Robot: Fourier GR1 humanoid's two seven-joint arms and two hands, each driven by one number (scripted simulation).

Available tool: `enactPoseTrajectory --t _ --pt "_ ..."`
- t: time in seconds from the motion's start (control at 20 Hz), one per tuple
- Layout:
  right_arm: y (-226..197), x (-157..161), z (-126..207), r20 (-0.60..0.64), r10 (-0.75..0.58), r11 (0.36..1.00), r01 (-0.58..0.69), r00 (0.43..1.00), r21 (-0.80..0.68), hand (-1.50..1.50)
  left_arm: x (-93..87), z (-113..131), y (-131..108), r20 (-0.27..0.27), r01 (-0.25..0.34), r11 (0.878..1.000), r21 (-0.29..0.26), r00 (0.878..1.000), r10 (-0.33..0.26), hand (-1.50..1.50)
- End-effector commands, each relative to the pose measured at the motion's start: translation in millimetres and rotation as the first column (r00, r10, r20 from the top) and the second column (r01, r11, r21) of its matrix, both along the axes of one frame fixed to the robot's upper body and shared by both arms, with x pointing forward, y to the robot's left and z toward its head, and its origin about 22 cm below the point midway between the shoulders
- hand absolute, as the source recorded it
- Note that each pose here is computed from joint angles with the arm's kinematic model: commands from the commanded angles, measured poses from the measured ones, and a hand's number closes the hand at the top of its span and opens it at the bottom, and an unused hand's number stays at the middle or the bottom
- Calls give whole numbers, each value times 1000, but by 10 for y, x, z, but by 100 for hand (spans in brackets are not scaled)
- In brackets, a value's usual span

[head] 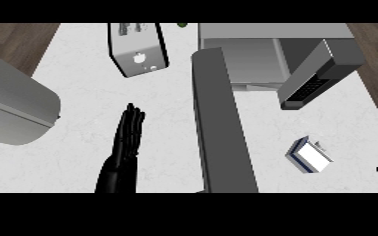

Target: Pick up the milk, place it into the microwave and close the microwave

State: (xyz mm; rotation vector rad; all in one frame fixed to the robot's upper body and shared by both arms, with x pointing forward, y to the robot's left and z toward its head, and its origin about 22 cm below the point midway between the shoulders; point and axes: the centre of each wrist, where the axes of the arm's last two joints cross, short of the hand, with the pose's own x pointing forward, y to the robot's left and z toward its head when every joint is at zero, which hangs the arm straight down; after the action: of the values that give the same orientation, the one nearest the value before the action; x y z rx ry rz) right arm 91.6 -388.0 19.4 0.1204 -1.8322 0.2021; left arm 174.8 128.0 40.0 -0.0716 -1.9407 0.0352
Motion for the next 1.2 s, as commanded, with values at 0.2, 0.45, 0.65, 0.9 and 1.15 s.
enactPoseTrajectory --t 0.2,0.45,0.65,0.9,1.15 --pt "-164 202 -377 43 -12 1000 12 999 -5 -150 -83 -113 -173 8 -30 1000 -9 1000 30 -150" --pt "68 360 -740 20 -22 1000 22 1000 16 -150 -228 -289 -202 -32 23 999 -42 999 -24 -150" --pt "34 380 -898 22 -29 1000 29 999 -12 -150 -320 -324 -75 -29 28 999 -34 999 -29 -150" --pt "110 688 -1052 26 -67 997 68 997 -39 -150 -360 -75 -75 -34 23 999 -27 999 -24 -150" --pt "115 814 -1356 33 -103 991 105 994 -83 -150 -404 -116 294 -40 28 999 -45 999 -30 -150"
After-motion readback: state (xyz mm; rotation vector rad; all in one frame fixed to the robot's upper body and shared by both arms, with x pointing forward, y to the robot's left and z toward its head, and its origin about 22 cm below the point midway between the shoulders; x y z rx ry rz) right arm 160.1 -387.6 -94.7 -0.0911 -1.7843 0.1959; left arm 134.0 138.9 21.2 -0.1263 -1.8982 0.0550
